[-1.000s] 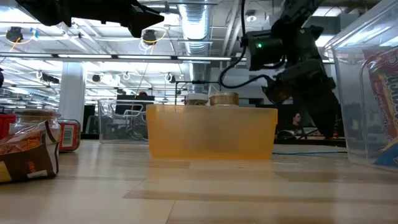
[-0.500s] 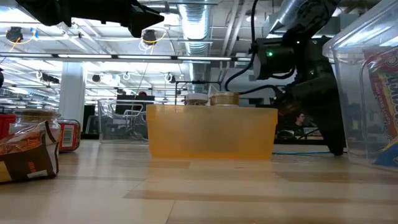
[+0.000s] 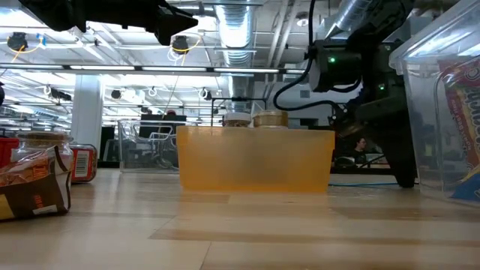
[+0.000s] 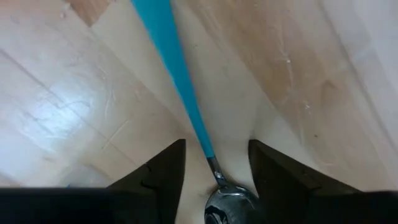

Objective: Pick & Place Food Item
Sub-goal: Put the blue spoon into the transparent bin

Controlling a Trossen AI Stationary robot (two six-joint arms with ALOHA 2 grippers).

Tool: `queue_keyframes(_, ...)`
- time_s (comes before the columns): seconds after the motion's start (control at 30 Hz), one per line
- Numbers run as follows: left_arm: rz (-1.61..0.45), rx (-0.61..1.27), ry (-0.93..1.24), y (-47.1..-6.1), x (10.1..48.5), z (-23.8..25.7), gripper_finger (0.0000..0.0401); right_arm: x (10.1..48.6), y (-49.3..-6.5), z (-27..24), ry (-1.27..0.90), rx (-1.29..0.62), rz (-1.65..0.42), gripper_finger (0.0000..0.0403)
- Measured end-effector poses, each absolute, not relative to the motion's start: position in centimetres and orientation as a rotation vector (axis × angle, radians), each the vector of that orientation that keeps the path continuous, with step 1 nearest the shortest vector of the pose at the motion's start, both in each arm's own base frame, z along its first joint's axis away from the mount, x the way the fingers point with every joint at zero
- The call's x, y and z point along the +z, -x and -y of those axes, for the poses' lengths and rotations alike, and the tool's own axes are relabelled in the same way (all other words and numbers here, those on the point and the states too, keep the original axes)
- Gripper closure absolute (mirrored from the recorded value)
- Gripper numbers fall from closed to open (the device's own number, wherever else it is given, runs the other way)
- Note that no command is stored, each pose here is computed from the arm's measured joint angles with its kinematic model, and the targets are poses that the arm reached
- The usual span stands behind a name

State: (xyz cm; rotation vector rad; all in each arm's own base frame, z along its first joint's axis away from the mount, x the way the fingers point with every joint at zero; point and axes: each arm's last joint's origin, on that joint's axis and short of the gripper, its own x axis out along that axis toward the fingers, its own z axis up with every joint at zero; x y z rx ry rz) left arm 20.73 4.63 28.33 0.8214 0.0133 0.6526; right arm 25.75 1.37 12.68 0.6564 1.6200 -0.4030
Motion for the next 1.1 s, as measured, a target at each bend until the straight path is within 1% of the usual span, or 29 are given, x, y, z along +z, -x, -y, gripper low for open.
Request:
queue_keyframes(0.13,-0.013,0.653,-0.821,-20.7,28.3,-4.6,0.0261,12.6,-25.7,-1.7,-0.636,-0.445,-1.615,0.0288)
queue_keyframes(0.33,-0.014,0.653,-0.821,-20.7,28.3,-4.6,0.0261,12.6,-25.6,-2.0,-0.607,-0.480,-1.602,0.0381)
queue_keyframes(0.37,-0.014,0.653,-0.822,-20.7,28.3,-4.6,0.0261,12.6,-25.6,-2.0,-0.605,-0.480,-1.602,0.0390)
queue_keyframes(0.53,-0.015,0.652,-0.822,-20.7,28.3,-4.6,0.0261,12.6,-25.6,-2.0,-0.601,-0.481,-1.601,0.0387)
queue_keyframes(0.6,-0.015,0.652,-0.822,-20.7,28.3,-4.6,0.0261,12.7,-25.6,-2.0,-0.599,-0.481,-1.598,0.0395)
queue_keyframes(0.8,-0.015,0.652,-0.822,-20.7,28.3,-4.6,0.0261,13.8,-25.3,-1.8,-0.569,-0.508,-1.529,0.0398)
queue_keyframes(1.1,-0.016,0.652,-0.822,-20.7,28.3,-4.6,0.0261,17.6,-24.4,-1.3,-0.530,-0.593,-1.323,0.0401)
